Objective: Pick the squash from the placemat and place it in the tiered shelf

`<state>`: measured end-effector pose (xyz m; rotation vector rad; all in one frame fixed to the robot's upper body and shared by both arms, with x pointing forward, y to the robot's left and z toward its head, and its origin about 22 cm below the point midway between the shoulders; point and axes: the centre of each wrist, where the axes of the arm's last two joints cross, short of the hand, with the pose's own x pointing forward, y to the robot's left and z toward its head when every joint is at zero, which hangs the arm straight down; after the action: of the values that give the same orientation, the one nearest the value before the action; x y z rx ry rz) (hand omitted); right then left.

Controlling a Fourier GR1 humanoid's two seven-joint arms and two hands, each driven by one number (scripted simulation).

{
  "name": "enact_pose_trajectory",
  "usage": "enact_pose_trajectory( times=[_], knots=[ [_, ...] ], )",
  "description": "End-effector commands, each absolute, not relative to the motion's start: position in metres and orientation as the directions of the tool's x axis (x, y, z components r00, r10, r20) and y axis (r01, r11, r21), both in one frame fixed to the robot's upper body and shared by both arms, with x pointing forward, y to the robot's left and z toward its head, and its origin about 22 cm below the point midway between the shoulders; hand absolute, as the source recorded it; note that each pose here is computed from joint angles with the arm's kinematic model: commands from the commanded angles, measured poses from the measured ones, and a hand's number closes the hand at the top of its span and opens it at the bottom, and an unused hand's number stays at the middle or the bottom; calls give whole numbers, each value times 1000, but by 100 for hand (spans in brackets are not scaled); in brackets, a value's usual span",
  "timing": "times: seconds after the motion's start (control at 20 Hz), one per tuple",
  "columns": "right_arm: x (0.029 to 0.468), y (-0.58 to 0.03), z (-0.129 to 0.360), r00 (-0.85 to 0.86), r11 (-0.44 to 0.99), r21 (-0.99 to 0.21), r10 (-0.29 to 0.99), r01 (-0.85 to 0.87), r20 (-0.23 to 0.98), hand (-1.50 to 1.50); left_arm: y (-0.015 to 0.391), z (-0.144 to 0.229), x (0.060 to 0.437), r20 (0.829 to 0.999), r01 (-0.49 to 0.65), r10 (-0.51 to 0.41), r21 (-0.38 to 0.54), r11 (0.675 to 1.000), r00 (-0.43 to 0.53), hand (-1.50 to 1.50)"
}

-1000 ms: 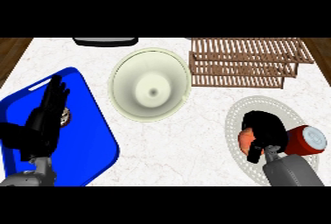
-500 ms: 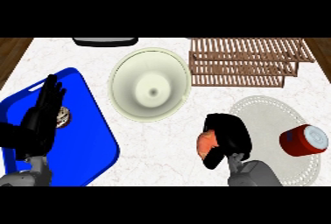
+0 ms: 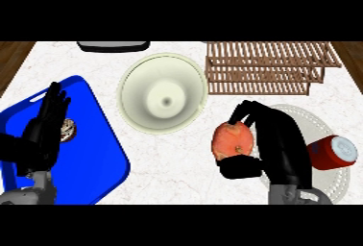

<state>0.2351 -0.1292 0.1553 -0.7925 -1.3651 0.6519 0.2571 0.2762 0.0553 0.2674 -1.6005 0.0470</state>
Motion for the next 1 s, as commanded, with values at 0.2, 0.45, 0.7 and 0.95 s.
enact_pose_trajectory(
  times=[0.2, 0.45, 0.7, 0.95],
  knots=[
    [234, -138, 230, 198, 534, -793, 777, 293, 597, 150, 260, 60, 260, 990, -190, -136, 126, 974, -42, 0],
    [228, -171, 245, 194, 540, -781, 769, 315, 610, 150, 274, 68, 261, 989, -177, -146, 138, 975, -32, 0],
    [272, -183, 228, 216, 534, -757, 744, 376, 633, 150, 270, 68, 258, 989, -167, -142, 134, 977, -38, 0],
    [318, -222, 223, 227, 549, -734, 716, 400, 660, 150, 274, 61, 239, 991, -172, -126, 118, 978, -37, 0]
  ],
)
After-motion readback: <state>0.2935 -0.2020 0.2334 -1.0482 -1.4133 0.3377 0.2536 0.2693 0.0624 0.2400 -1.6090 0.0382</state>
